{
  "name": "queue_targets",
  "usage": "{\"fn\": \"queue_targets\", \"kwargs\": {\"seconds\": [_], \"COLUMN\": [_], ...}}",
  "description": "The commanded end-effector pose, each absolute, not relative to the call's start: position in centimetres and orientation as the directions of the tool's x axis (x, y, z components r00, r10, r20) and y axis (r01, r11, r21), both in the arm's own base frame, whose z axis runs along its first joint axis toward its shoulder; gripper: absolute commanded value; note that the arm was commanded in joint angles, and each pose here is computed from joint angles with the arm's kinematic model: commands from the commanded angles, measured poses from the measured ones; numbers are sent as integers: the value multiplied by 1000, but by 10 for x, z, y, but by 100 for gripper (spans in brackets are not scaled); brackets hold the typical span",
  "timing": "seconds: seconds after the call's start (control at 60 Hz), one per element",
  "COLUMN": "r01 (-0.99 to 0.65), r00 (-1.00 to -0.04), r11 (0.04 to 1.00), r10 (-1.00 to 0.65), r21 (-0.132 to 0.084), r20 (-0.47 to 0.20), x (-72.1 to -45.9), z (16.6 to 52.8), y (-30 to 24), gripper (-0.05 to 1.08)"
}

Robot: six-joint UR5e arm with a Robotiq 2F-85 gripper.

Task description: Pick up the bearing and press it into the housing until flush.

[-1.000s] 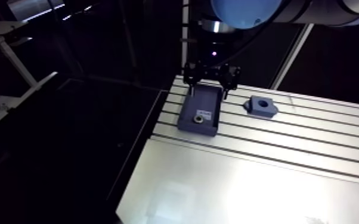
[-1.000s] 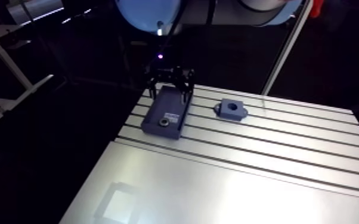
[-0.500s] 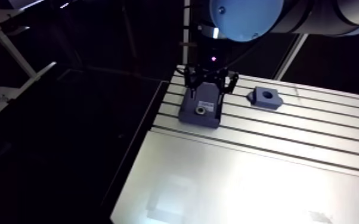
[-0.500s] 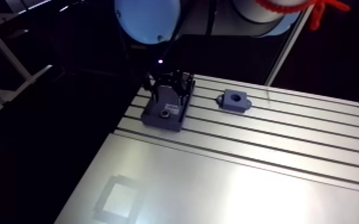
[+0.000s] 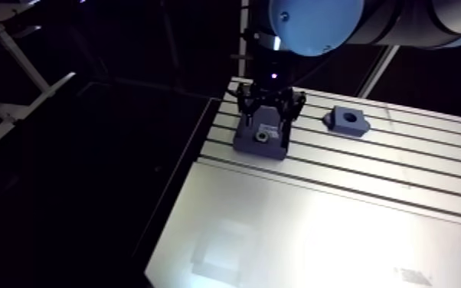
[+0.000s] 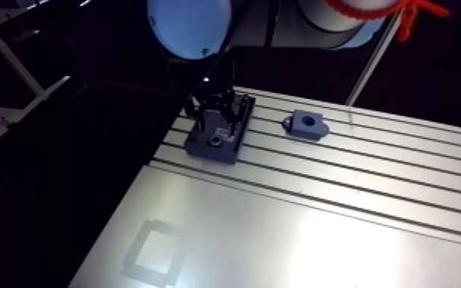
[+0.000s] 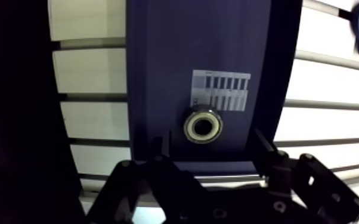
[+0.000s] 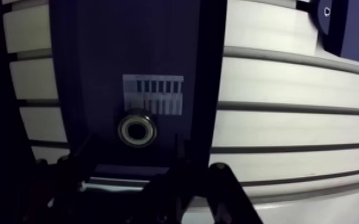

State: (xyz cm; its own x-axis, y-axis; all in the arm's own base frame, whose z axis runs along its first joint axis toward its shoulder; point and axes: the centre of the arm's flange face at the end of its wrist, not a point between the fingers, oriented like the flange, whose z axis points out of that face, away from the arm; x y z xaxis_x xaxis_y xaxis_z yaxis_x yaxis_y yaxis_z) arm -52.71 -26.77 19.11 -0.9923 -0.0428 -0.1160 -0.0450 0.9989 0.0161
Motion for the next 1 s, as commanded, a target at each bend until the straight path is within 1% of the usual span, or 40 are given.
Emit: {"fn": "queue_targets", "kwargs": {"seconds": [0.017,0.183,0.267,0.683,1.0], "r01": [-48,-48,-51,-58,-63], "r00": [-991,-992,-993,-991,-990], "r11": [999,999,999,998,998], "r10": [-45,-45,-50,-56,-60], "r21": [20,19,12,16,19], "r20": [-126,-121,-106,-118,-126], "x": [-527,-529,-530,-530,-526], "z": [184,181,180,172,169], "y": [-269,-270,-271,-273,-274], "gripper": [28,28,28,28,31]}}
